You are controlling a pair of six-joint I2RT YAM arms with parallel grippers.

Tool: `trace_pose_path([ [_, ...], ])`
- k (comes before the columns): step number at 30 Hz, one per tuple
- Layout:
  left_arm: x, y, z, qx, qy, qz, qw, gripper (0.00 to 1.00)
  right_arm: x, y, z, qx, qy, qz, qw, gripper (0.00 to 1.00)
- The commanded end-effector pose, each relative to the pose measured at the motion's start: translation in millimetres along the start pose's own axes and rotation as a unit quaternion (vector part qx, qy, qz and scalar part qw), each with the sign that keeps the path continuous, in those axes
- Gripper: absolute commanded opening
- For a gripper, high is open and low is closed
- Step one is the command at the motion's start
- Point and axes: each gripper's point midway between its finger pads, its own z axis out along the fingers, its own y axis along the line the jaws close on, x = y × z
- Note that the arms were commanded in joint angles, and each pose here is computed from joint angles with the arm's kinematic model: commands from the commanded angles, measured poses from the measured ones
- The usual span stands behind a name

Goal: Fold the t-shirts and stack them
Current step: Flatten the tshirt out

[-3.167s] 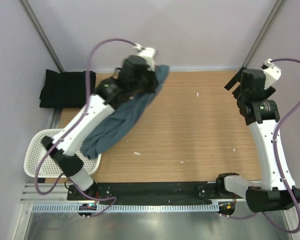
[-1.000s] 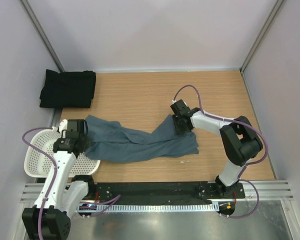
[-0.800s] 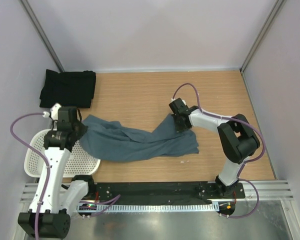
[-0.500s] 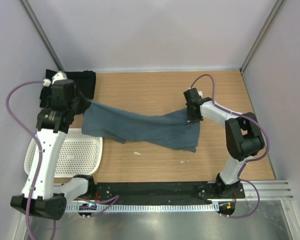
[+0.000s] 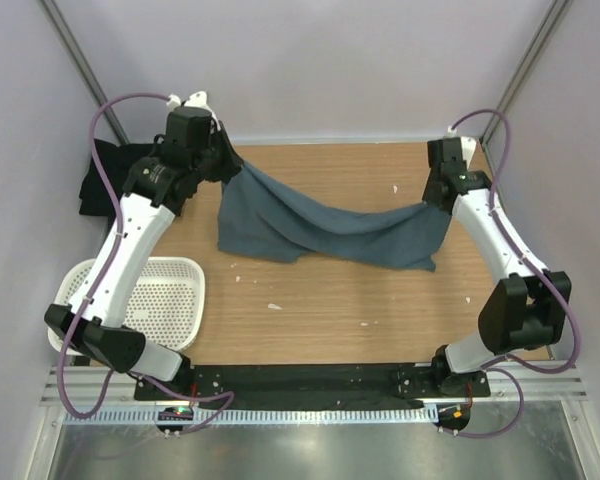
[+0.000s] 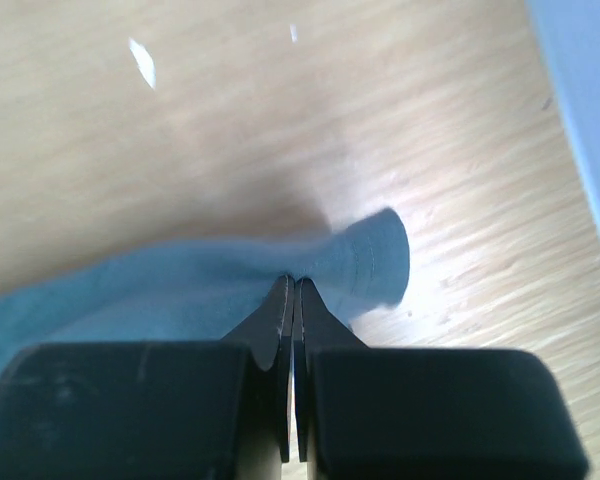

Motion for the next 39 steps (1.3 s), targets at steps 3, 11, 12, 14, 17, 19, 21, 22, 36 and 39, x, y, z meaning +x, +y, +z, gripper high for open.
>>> trace_pose_path([
  [3, -77, -36, -73, 0.077, -0.119, 0.038, 0.989, 0.0, -92, -23, -84, 0.001, -0.13, 0.035, 0.991, 0.01],
  [11, -151, -58, -172, 0.117, -0.242, 0.051, 0.962, 0.0, -171, -62, -190, 0.007, -0.26, 0.075, 0.963, 0.01],
  [12, -153, -60, -179, 0.124, -0.249, 0.044, 0.96, 0.0, -176, -66, -202, 0.005, -0.273, 0.076, 0.959, 0.01],
  [14, -153, -61, -193, 0.135, -0.253, 0.03, 0.958, 0.0, -185, -80, -231, 0.009, -0.3, 0.088, 0.95, 0.01],
  [17, -139, -55, -203, 0.136, -0.232, 0.013, 0.963, 0.0, -187, -98, -261, 0.018, -0.32, 0.094, 0.943, 0.01],
  [19, -126, -46, -197, 0.117, -0.205, -0.006, 0.972, 0.0, -186, -109, -277, 0.024, -0.325, 0.096, 0.94, 0.01],
  [21, -88, -26, -170, 0.074, -0.132, -0.011, 0.988, 0.0, -171, -113, -273, 0.036, -0.298, 0.079, 0.951, 0.01],
  [22, -72, -21, -158, 0.059, -0.1, -0.027, 0.993, 0.0, -159, -110, -256, 0.042, -0.272, 0.061, 0.959, 0.01],
  [36, 217, 56, -17, -0.051, 0.198, -0.019, 0.979, 0.0, 62, -31, -46, -0.035, -0.017, 0.028, 0.999, 0.01],
  [39, 247, 65, -9, -0.067, 0.233, 0.005, 0.97, 0.0, 89, -32, -25, -0.016, 0.026, 0.004, 1.0, 0.01],
])
